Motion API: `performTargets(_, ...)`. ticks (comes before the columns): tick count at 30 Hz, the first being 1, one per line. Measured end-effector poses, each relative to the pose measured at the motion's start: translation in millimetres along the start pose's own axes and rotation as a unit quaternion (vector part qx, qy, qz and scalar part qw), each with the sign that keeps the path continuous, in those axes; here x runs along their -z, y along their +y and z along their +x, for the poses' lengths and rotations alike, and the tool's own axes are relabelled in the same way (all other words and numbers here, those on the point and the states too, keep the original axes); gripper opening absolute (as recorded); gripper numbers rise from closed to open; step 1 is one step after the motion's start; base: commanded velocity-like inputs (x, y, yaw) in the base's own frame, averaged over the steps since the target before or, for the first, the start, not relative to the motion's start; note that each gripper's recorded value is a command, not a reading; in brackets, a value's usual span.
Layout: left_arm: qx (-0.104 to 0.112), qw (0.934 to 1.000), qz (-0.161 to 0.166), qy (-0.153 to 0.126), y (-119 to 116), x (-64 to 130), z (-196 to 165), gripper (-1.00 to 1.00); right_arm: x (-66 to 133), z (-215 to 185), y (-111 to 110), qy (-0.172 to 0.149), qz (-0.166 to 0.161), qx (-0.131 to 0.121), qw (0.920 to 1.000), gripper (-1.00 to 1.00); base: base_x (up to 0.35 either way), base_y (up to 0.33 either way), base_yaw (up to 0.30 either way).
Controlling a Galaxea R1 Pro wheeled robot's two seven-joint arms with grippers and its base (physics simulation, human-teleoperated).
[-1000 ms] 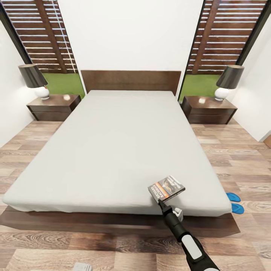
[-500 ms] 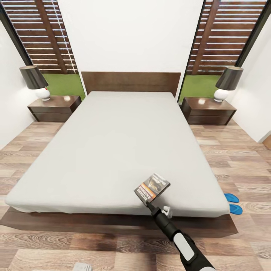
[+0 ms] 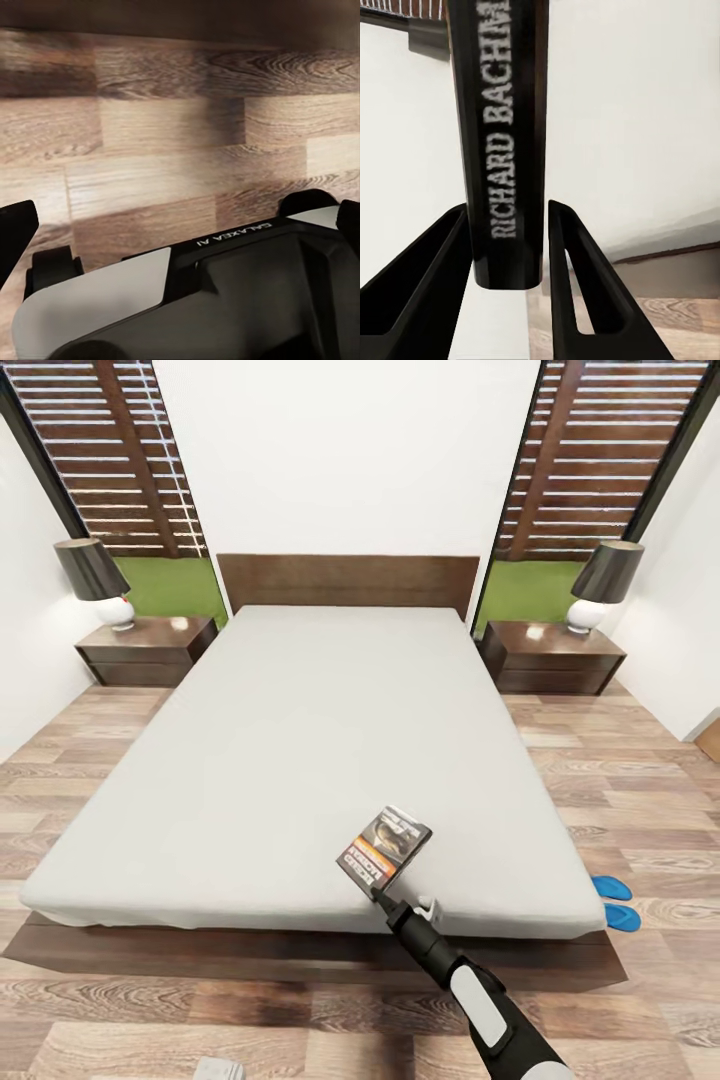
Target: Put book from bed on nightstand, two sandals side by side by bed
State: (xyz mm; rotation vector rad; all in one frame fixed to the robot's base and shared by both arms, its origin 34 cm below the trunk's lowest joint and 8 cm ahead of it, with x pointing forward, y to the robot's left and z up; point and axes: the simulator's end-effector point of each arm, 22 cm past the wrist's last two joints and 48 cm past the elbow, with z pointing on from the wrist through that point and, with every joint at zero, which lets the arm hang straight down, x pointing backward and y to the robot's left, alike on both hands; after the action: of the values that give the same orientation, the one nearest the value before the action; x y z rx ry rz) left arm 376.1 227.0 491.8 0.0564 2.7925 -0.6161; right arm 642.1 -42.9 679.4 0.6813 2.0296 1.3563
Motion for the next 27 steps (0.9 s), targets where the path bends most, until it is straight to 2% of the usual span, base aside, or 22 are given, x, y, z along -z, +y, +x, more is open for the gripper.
performTargets(6, 0.003, 1.0, -0.003, -0.002, 1.0, 9.9, -3.0, 1.0, -2.5, 4.2, 21.7, 0.012, -0.014, 0.015, 0.9997, -1.0, 0.0, 0.0, 0.0)
performTargets(10, 0.018, 0.9997, -0.011, -0.013, 17.4, 24.9, -10.1, 1.0, -2.3, 3.0, 32.8, 0.015, -0.02, 0.019, 0.9995, -1.0, 0.0, 0.0, 0.0)
performTargets(12, 0.038, 0.9983, 0.031, -0.029, 7.8, 34.7, -19.3, 1.0, -1.7, 7.9, 36.7, 0.026, -0.021, 0.017, 0.9993, -1.0, 0.0, 0.0, 0.0)
performTargets(14, 0.043, 0.9968, 0.058, -0.035, 0.4, 42.2, -23.4, 1.0, 1.1, 15.7, 37.6, 0.048, -0.019, 0.007, 0.9986, -1.0, 0.0, 0.0, 0.0)
performTargets(18, 0.043, 0.9954, 0.076, -0.039, -6.6, 50.4, -26.8, 1.0, 9.3, 18.6, 41.8, 0.081, -0.019, -0.005, 0.9965, -1.0, 0.0, 0.0, 0.0)
performTargets(21, 0.042, 0.995, 0.082, -0.039, -10.2, 54.9, -27.7, 1.0, 17.5, 12.0, 47.7, 0.1, -0.022, 0.015, 0.9946, -1.0, 0.0, 0.0, 0.0)
performTargets(27, 0.032, 0.995, 0.09, -0.029, -19.6, 61.0, -24.4, 1.0, 47.9, 14.8, 36.3, 0.157, -0.015, 0.07, 0.985, -1.0, 0.0, 0.0, 0.0)
